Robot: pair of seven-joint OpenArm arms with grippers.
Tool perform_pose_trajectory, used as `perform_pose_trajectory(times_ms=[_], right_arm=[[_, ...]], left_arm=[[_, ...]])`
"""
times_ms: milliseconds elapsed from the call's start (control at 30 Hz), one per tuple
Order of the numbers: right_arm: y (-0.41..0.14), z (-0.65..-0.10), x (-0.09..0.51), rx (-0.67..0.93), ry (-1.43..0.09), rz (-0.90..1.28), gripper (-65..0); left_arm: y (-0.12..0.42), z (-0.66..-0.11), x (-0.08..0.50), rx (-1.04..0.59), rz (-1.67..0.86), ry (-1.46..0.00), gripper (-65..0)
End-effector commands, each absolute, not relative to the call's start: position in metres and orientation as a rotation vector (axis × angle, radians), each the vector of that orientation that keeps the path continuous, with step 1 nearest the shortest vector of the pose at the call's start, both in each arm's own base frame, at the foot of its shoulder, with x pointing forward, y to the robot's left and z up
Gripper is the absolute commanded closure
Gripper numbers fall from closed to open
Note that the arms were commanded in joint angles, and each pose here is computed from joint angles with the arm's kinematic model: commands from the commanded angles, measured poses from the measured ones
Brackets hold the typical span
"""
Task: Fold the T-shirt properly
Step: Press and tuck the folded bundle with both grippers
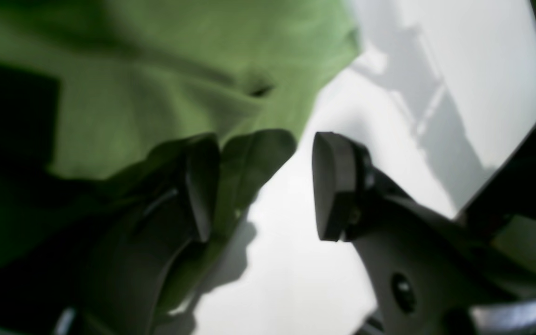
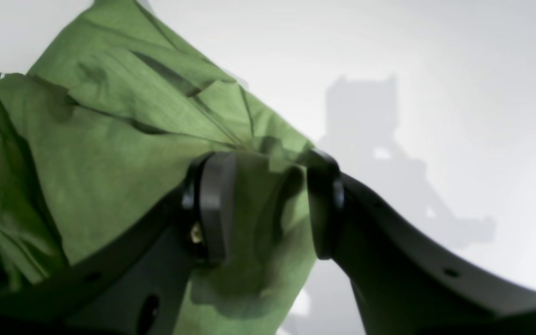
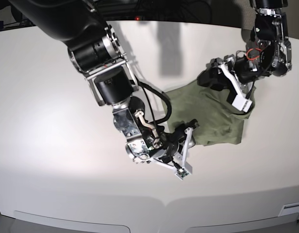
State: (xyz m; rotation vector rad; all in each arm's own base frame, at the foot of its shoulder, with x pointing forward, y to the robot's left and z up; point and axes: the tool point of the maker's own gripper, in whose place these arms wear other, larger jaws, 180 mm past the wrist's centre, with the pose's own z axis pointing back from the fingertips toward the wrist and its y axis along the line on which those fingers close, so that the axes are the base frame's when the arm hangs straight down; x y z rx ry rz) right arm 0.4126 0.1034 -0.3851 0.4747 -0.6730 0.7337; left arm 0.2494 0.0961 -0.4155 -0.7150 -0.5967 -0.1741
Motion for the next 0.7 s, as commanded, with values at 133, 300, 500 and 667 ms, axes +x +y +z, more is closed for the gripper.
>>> perform_pose_trajectory(times_ms=[133,300,500,667], right_arm=[[0.113,-0.374,0.414,0.505,-0.708,0.754,-25.4],[0.087,-0.408,0.393,0.474,-0.605,0.760,-25.4],[0.041,-0.433,0.367,0.525,-0.496,0.706,-25.3],[0.023,-0.445,0.334,0.541,-0.414,0.714,-25.3]], left_arm=[[0.114,-0.420,0.273,-0.626,-0.190,-0.634,-31.4],[0.126,-0.415,0.294,-0.541,-0.232,-0.672,-31.4],[0.150,-0.407,0.315,-0.422,-0.269,-0.763,-31.4],[0.162,-0.404,0.320,-0.390,-0.272,-0.794,-31.4]])
